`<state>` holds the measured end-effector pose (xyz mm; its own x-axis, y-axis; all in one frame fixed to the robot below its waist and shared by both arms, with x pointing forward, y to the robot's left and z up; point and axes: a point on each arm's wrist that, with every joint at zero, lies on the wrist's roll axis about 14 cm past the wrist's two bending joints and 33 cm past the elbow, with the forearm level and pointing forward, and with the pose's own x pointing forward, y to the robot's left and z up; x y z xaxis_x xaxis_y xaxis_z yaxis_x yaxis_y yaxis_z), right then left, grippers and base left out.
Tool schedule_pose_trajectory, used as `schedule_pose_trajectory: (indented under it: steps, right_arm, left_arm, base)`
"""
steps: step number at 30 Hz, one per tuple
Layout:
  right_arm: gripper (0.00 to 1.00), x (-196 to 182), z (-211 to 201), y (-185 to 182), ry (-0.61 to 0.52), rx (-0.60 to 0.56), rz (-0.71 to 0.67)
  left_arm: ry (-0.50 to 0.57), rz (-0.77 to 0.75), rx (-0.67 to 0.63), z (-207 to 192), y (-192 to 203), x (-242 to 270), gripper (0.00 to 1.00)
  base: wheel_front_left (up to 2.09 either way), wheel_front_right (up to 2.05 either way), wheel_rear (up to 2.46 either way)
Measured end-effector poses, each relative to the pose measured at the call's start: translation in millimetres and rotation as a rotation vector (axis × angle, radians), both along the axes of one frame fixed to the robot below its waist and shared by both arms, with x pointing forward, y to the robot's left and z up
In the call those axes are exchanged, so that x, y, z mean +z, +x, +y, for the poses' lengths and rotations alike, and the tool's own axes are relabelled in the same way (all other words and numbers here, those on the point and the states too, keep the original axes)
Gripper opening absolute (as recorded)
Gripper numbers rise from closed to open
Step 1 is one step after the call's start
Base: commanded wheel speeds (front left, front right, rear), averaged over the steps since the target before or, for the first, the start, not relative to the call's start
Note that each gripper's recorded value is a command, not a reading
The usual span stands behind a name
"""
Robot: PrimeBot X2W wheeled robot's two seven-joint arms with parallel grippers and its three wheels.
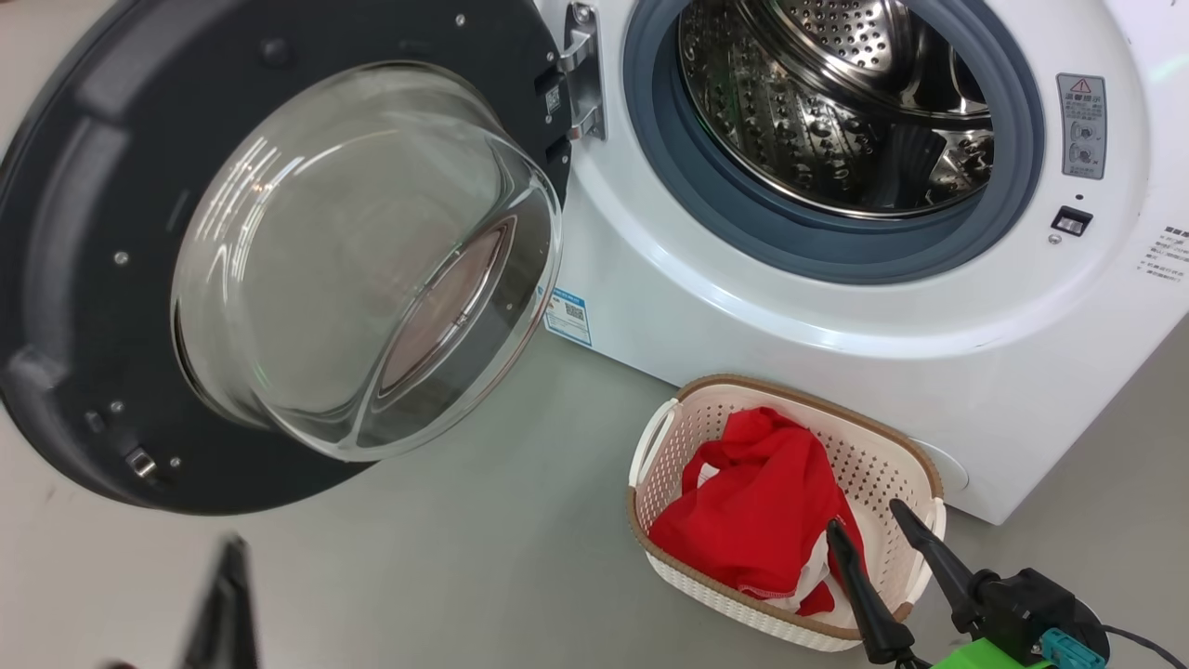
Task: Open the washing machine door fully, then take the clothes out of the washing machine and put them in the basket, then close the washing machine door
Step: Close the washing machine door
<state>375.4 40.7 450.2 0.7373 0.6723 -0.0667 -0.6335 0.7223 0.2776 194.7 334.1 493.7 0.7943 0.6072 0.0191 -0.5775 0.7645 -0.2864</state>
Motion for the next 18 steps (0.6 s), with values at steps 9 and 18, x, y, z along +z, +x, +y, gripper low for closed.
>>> schedule_pose_trajectory:
  steps: [9, 18]
  right_arm:
    - [1.0, -5.7, 0.1, 2.4, 0.006, -0.009, 0.02]
    - [1.0, -15.0, -1.7, 5.7, 0.005, -0.015, 0.045]
  left_arm:
    - [0.323, -0.333, 0.102, 51.5, 8.4, 146.2, 0.0]
    - [0.591, -0.539, 0.156, 93.5, 10.0, 268.2, 0.0]
  base:
    - [0.0, 0.0, 0.0]
    - [0.0, 0.0, 0.0]
